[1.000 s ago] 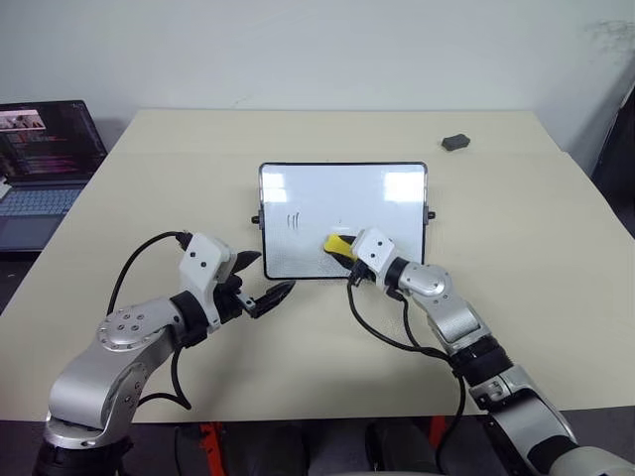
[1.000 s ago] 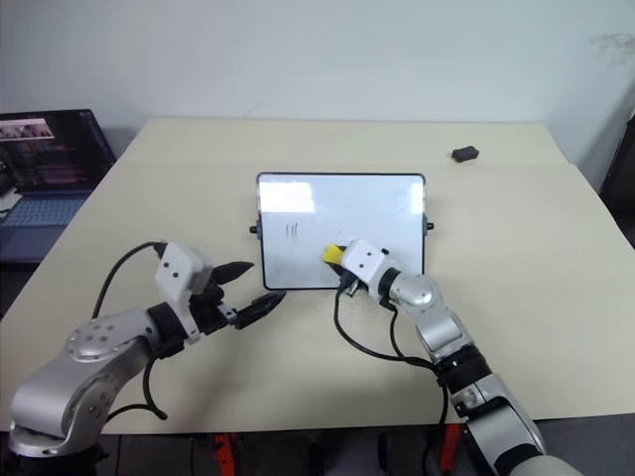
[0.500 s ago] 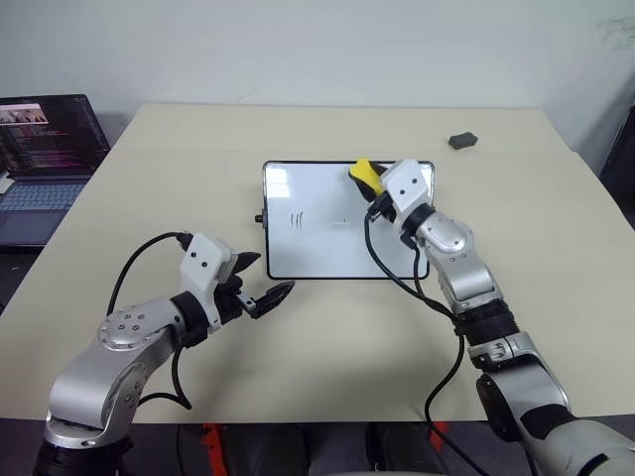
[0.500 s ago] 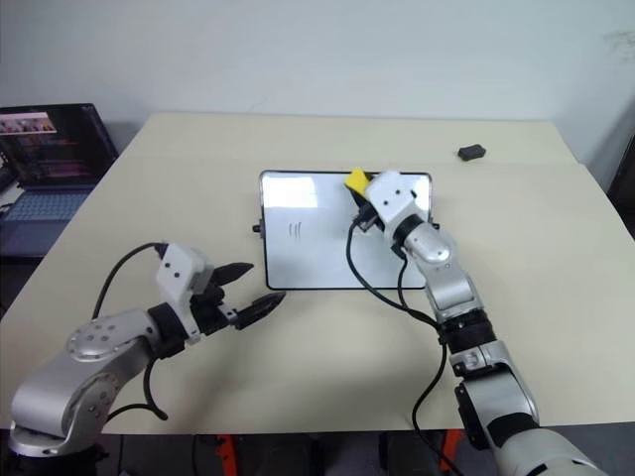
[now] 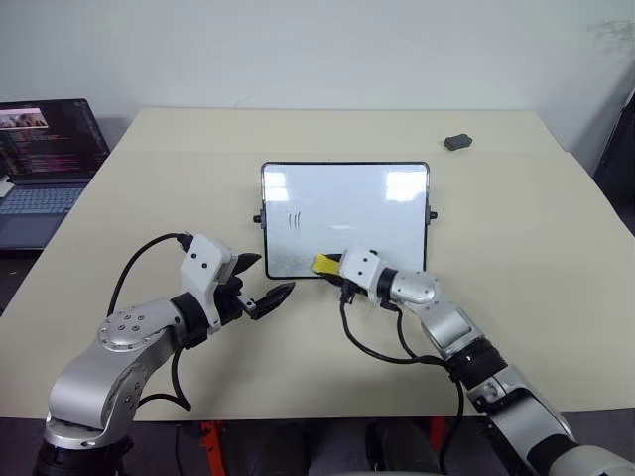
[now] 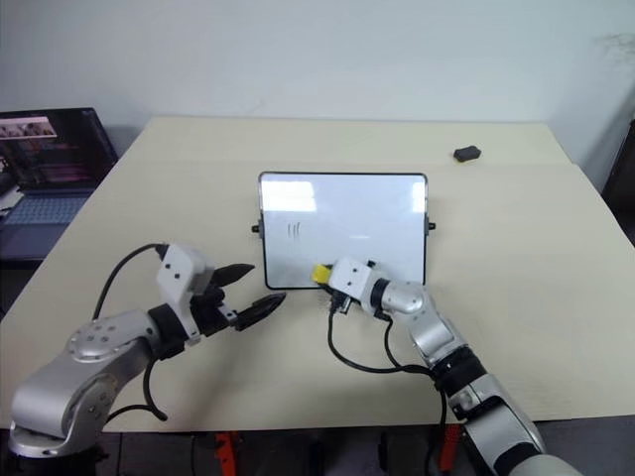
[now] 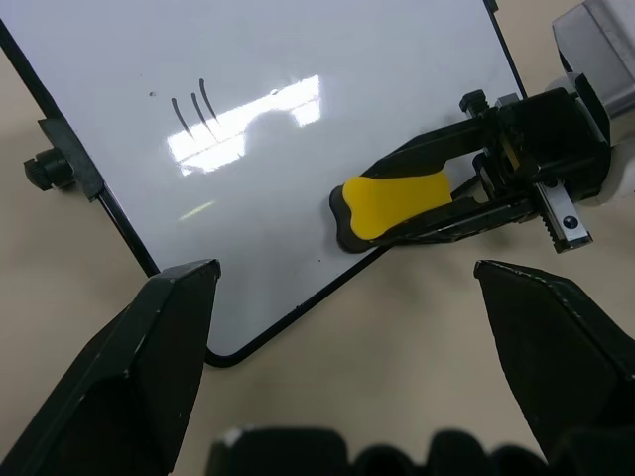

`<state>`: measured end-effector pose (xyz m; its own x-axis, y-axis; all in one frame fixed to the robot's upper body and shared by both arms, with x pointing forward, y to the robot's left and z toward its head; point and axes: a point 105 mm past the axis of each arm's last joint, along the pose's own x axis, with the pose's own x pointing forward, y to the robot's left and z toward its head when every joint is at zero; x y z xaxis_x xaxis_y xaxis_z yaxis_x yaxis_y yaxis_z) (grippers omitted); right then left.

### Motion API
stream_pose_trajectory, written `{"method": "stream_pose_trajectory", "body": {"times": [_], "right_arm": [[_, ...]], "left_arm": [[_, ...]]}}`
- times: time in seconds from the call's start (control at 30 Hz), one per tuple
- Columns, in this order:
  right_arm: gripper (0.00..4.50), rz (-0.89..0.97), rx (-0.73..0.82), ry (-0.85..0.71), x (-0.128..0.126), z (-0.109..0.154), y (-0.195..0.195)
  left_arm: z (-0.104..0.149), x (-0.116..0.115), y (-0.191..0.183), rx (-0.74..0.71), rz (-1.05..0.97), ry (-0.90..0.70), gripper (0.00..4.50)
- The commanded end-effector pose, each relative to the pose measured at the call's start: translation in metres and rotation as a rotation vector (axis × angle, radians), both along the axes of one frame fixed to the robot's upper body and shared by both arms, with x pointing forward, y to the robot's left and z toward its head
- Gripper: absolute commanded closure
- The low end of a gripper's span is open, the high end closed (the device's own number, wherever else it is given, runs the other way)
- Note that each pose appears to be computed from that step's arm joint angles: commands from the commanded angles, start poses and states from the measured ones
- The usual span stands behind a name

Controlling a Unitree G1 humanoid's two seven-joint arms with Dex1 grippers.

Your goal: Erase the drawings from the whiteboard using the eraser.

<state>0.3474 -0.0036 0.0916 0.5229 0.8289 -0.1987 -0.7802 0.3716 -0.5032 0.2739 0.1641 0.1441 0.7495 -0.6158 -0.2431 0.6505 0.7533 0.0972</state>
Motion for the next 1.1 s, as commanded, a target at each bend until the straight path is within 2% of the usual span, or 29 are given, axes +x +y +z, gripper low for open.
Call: {"method": "stream_pose_trajectory", "body": {"times": [0.03, 0.1, 0.2, 0.3, 0.4, 0.57, 0.7, 0.77, 0.87, 1.0, 1.1], "right_arm": [[3.38, -0.05, 0.192, -0.11, 0.011, 0.049, -0.008], [3.38, -0.118, 0.3, -0.191, 0.021, 0.079, -0.02], [3.38, -0.253, 0.355, -0.291, 0.04, 0.101, -0.046], [3.39, -0.361, 0.3, -0.313, 0.057, 0.096, -0.064], [3.39, -0.39, 0.246, -0.265, 0.064, 0.075, -0.067], [3.39, -0.292, 0.238, -0.179, 0.048, 0.049, -0.045], [3.39, -0.154, 0.211, -0.09, 0.019, 0.017, -0.02], [3.39, -0.143, 0.202, -0.076, 0.015, 0.011, -0.017], [3.39, -0.151, 0.212, -0.085, 0.016, 0.014, -0.017], [3.39, -0.184, 0.288, -0.144, 0.024, 0.044, -0.024], [3.39, -0.188, 0.359, -0.114, 0.021, 0.062, -0.03]], "left_arm": [[0.009, -0.001, -0.005, 0.004, -0.023, -0.037, 0.0], [0.009, 0.0, -0.005, 0.003, -0.024, -0.037, 0.0], [0.009, -0.001, -0.006, 0.002, -0.029, -0.036, 0.0], [0.009, -0.001, -0.008, 0.001, -0.033, -0.035, 0.0], [0.009, -0.001, -0.009, 0.0, -0.037, -0.034, 0.0], [0.009, 0.0, -0.009, 0.001, -0.039, -0.035, 0.0], [0.009, -0.001, -0.009, 0.001, -0.038, -0.035, 0.0], [0.009, -0.001, -0.009, 0.0, -0.038, -0.035, 0.0], [0.009, -0.001, -0.009, 0.0, -0.037, -0.035, 0.0], [0.008, 0.0, -0.007, 0.0, -0.028, -0.036, 0.0], [0.007, 0.001, -0.003, -0.004, -0.004, -0.038, 0.0]]}}
